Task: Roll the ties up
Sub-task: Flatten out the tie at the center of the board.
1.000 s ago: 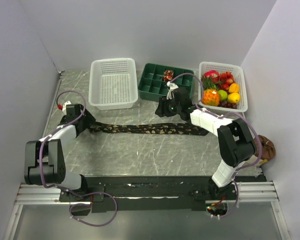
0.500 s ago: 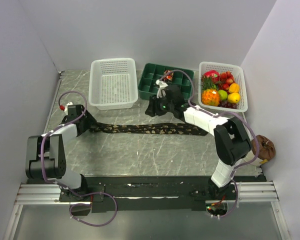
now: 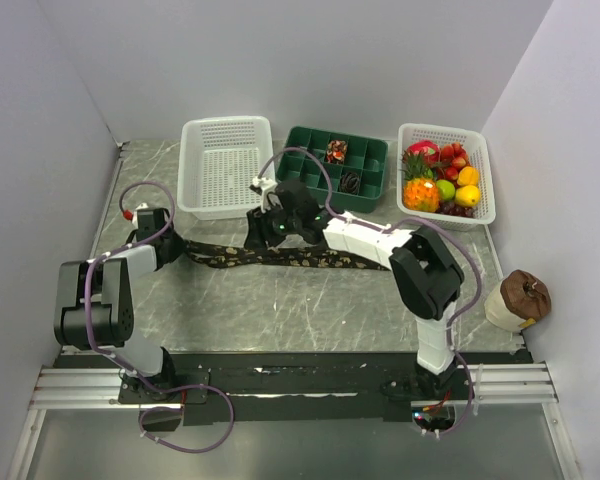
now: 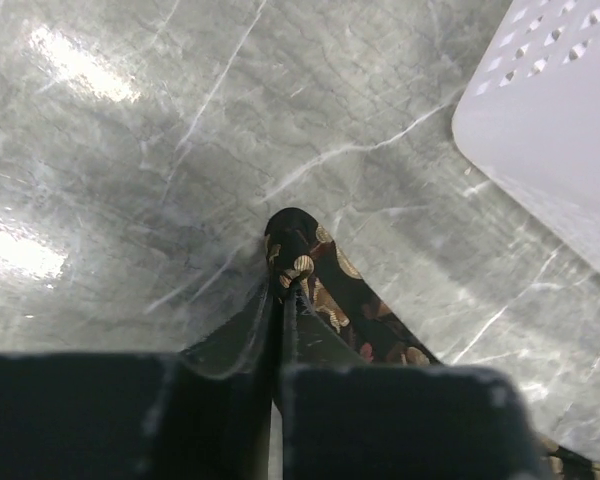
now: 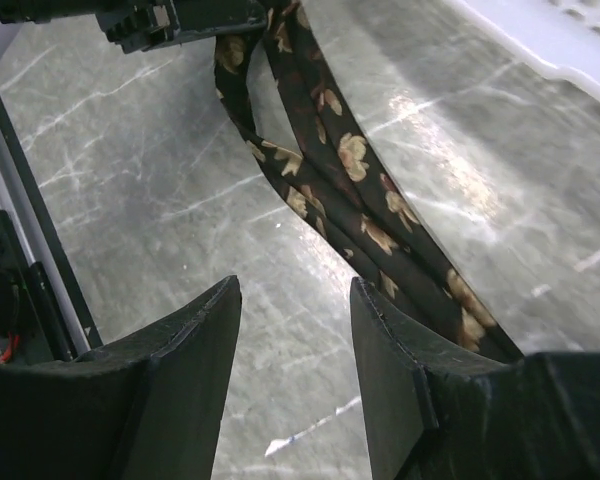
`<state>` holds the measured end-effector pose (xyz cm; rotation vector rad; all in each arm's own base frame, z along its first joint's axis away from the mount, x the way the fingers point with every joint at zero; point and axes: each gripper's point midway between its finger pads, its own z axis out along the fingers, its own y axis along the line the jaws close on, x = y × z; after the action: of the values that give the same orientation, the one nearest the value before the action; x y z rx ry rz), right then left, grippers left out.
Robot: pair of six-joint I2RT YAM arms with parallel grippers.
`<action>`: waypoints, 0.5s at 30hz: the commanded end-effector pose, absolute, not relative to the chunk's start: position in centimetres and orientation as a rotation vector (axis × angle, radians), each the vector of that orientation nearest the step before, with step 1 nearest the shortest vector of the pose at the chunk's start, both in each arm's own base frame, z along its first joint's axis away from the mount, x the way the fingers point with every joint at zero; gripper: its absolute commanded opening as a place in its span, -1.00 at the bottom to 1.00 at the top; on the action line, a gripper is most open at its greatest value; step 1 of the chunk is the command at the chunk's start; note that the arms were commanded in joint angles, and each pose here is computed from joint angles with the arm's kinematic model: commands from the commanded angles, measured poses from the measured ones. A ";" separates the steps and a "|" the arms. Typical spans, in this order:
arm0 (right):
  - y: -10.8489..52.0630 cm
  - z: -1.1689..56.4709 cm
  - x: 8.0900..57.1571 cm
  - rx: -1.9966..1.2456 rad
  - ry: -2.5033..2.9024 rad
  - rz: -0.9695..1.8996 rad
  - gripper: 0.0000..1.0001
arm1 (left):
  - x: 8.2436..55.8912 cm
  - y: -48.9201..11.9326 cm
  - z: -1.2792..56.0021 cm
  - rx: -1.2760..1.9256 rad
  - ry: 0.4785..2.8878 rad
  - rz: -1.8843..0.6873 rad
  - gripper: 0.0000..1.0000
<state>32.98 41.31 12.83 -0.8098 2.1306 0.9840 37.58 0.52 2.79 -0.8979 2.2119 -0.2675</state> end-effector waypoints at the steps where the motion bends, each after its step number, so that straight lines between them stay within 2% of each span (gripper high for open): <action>1: 44.4 14.3 32.8 -0.876 2.056 1.020 0.11 | 39.2 0.3 4.7 -0.860 2.150 -0.305 -0.98; 10: 48.0 13.5 33.7 -0.833 2.099 0.989 0.08 | 38.1 1.3 6.4 -0.832 2.072 -0.251 -0.98; 15: 50.6 12.4 32.4 -0.900 2.094 0.973 0.05 | 38.0 1.6 7.0 -0.831 2.056 -0.233 -0.98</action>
<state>32.91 48.55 11.59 -0.8724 2.1242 0.9915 37.27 0.99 5.33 -0.8577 2.1253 -0.2557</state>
